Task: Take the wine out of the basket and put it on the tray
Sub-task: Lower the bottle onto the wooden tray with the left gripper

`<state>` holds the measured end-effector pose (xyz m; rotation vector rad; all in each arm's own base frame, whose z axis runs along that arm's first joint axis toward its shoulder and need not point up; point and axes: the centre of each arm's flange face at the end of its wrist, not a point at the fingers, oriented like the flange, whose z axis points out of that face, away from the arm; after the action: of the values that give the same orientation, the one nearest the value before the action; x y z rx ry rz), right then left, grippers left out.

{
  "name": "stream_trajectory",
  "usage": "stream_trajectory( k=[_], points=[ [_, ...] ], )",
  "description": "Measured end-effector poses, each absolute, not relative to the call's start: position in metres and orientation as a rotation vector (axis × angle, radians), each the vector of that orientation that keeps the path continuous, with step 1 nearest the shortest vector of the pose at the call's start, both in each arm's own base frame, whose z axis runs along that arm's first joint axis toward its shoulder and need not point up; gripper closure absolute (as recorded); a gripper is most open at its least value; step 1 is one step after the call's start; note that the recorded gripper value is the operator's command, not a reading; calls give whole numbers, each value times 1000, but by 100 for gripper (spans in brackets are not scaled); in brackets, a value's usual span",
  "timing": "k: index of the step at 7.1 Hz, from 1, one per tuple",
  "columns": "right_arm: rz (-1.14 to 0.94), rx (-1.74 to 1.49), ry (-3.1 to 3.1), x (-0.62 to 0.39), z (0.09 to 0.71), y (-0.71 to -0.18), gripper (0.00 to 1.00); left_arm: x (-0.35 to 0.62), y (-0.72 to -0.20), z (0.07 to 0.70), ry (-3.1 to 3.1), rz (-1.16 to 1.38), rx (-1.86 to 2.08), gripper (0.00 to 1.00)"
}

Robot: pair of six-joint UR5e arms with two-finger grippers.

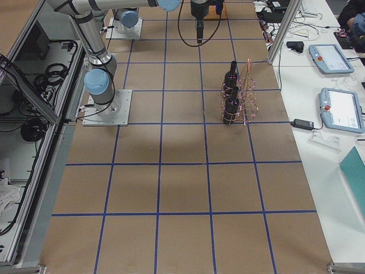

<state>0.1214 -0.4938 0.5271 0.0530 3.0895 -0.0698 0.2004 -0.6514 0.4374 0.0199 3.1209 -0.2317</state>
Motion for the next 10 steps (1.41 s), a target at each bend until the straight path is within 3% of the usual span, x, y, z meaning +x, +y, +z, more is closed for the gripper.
stream_trajectory(
  k=[8, 10],
  points=[
    [-167, 36, 3104, 119, 530, -504, 0, 209, -659, 402, 3153, -138, 0, 100],
    [-165, 39, 3102, 119, 530, -504, 0, 210, -659, 399, 3151, -130, -2, 89]
  ],
)
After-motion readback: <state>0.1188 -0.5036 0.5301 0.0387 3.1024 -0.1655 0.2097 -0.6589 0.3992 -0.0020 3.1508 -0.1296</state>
